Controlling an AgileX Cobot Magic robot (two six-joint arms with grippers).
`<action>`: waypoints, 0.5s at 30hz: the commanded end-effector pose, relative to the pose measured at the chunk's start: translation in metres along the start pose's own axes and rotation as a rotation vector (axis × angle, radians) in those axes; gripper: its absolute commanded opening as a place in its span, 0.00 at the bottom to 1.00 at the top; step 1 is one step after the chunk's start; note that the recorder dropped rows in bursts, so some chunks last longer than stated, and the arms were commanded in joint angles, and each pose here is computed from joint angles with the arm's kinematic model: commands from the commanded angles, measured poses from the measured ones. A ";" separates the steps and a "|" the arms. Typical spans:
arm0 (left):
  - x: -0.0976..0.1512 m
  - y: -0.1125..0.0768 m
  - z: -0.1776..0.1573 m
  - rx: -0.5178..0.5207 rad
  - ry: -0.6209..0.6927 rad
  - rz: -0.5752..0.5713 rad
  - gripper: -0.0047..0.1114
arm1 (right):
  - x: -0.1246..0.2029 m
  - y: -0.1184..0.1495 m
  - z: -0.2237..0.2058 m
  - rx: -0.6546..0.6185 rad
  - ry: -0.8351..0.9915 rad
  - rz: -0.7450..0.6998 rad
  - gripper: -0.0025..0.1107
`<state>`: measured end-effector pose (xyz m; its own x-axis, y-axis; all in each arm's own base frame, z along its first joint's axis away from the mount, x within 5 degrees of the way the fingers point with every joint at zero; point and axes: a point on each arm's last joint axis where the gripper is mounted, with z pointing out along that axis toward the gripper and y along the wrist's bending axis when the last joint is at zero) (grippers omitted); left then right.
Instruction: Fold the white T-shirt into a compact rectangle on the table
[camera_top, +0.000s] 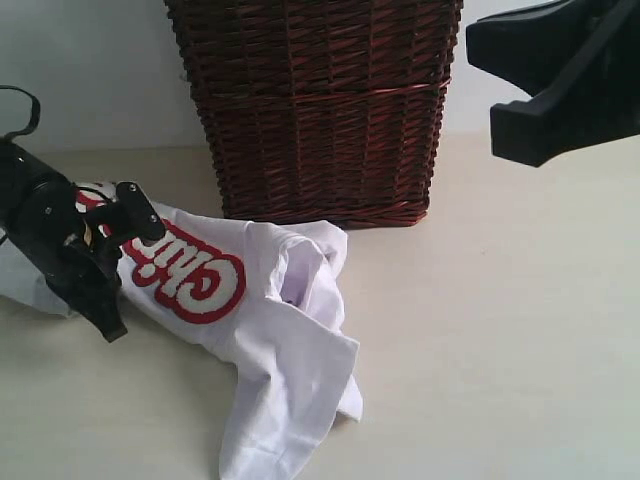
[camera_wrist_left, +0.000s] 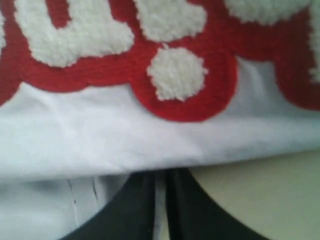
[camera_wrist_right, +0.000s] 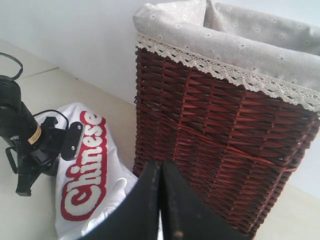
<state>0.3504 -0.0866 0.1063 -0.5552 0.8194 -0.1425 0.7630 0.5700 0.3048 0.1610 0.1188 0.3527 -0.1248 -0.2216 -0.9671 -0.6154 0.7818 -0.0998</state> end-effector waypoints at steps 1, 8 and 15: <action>0.004 0.000 0.001 0.020 0.049 0.013 0.04 | 0.001 -0.001 0.000 0.006 -0.004 0.006 0.02; -0.005 0.006 -0.046 0.032 -0.066 0.022 0.04 | 0.001 -0.001 0.000 0.005 -0.002 0.008 0.02; -0.009 0.009 -0.114 0.123 -0.129 0.028 0.04 | 0.002 -0.001 0.000 0.003 0.007 0.008 0.02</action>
<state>0.3342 -0.0947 0.1978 -0.4949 0.8305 -0.2559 0.7983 0.5508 0.2436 0.1610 0.1188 0.3527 -0.1263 -0.2197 -0.9674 -0.6151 0.7824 -0.0974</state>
